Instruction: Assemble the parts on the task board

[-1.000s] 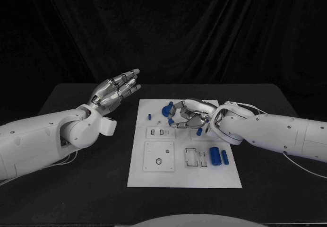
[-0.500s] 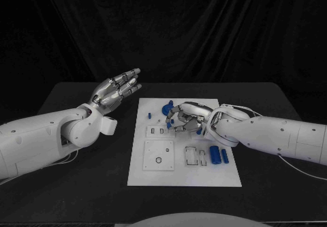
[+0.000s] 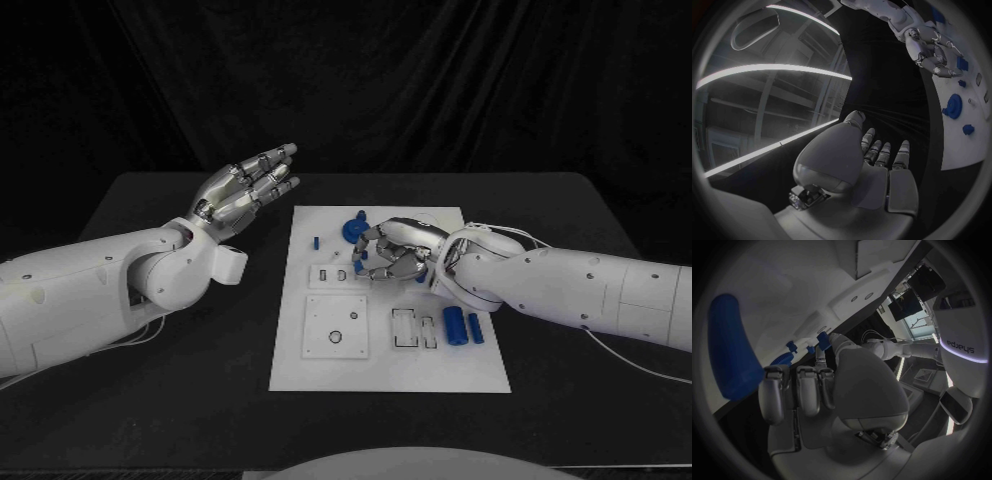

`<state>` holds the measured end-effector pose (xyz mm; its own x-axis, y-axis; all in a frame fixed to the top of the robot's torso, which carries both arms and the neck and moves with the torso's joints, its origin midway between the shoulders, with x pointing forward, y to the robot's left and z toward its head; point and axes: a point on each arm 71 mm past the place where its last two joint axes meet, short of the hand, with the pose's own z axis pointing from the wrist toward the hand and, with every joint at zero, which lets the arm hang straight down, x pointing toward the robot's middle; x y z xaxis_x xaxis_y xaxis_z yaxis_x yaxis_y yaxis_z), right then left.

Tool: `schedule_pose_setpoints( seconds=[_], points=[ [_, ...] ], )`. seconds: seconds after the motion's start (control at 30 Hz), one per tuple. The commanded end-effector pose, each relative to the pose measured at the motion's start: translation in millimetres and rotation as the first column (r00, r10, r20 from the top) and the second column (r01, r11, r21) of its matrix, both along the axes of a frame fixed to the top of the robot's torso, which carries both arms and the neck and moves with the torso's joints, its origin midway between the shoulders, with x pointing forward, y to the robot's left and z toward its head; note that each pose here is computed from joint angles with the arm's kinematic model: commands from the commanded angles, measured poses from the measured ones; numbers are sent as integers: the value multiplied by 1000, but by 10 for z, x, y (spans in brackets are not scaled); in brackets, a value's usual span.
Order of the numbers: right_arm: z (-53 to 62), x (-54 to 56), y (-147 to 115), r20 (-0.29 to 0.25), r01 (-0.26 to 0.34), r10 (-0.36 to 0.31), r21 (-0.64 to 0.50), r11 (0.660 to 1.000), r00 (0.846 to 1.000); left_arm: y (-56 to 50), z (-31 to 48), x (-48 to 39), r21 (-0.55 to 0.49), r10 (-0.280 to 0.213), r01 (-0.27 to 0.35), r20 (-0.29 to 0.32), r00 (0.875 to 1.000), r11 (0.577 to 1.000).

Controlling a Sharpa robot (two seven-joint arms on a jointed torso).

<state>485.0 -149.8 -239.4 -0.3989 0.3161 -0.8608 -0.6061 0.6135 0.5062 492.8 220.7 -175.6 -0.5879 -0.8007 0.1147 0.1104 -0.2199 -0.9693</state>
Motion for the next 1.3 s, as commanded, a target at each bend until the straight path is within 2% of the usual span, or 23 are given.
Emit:
schedule_pose_setpoints(
  seconds=[0.03, 1.3],
  points=[
    [-31, 8, -7, -3, 16, -16, -12, 1000, 1000, -23, 5, -9, -14, -15, 15, 3, 1000, 1000],
    [-148, 39, -21, -32, 8, -10, -77, 997, 999, -24, -12, -10, -13, -21, 21, -4, 1000, 1000]
  ],
)
